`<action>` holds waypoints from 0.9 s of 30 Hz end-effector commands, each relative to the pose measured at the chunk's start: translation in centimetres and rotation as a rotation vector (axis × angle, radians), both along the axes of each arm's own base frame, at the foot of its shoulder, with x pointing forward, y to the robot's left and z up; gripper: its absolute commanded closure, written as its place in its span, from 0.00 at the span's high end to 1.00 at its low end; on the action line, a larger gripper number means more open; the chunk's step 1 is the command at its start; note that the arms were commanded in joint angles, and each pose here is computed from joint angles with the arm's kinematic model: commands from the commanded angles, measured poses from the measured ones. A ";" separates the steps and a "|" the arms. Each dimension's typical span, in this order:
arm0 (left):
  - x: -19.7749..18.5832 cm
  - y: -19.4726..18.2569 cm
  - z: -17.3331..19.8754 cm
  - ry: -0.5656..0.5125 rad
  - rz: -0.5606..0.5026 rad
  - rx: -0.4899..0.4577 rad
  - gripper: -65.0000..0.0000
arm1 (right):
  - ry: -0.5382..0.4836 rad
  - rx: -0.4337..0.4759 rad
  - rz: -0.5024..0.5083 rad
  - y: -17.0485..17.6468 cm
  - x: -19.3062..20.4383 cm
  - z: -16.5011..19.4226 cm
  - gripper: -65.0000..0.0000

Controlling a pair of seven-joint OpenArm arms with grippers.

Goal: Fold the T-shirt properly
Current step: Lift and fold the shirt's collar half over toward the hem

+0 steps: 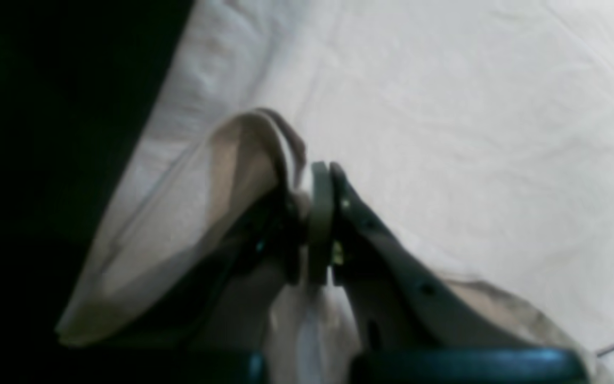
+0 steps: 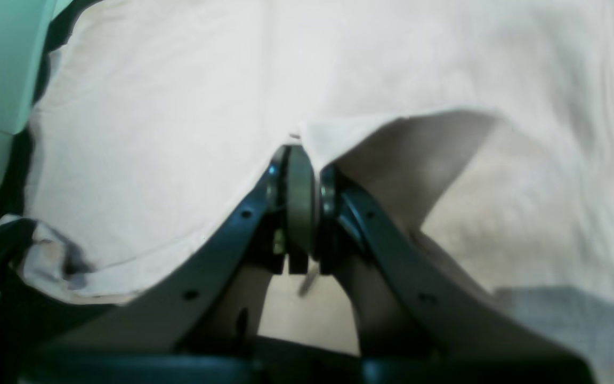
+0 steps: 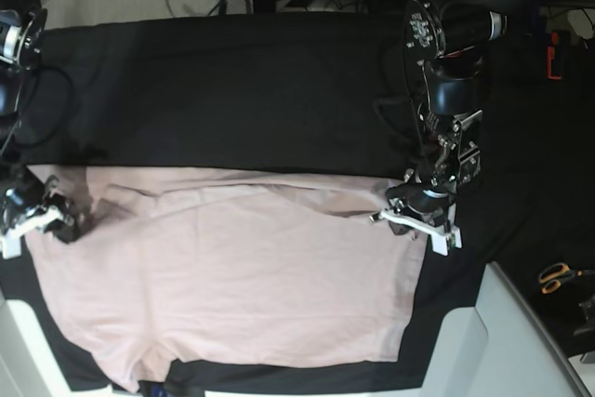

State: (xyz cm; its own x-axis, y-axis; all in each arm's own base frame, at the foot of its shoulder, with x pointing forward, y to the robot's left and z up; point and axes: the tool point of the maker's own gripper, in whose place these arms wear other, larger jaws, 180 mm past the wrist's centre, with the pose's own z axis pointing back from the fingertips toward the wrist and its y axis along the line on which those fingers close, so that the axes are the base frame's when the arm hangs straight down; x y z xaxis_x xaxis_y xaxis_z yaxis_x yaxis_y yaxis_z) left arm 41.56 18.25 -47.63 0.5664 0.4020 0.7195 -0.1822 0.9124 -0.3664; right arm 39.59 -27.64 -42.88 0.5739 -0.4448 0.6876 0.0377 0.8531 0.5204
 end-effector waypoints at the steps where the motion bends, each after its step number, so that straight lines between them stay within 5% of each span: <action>1: 1.8 0.2 1.9 -0.068 0.006 0.001 0.00 | -0.092 0.000 -0.042 -1.6 1.8 2.6 0.01; 22: 2.9 0.8 3.1 -0.120 0.038 0.003 0.00 | -0.196 0.032 -0.171 -4.4 2.7 4.8 0.01; 27: 2.6 2.5 2.8 -0.120 0.128 0.062 0.00 | -0.191 0.037 -0.167 -4.1 2.7 4.5 0.01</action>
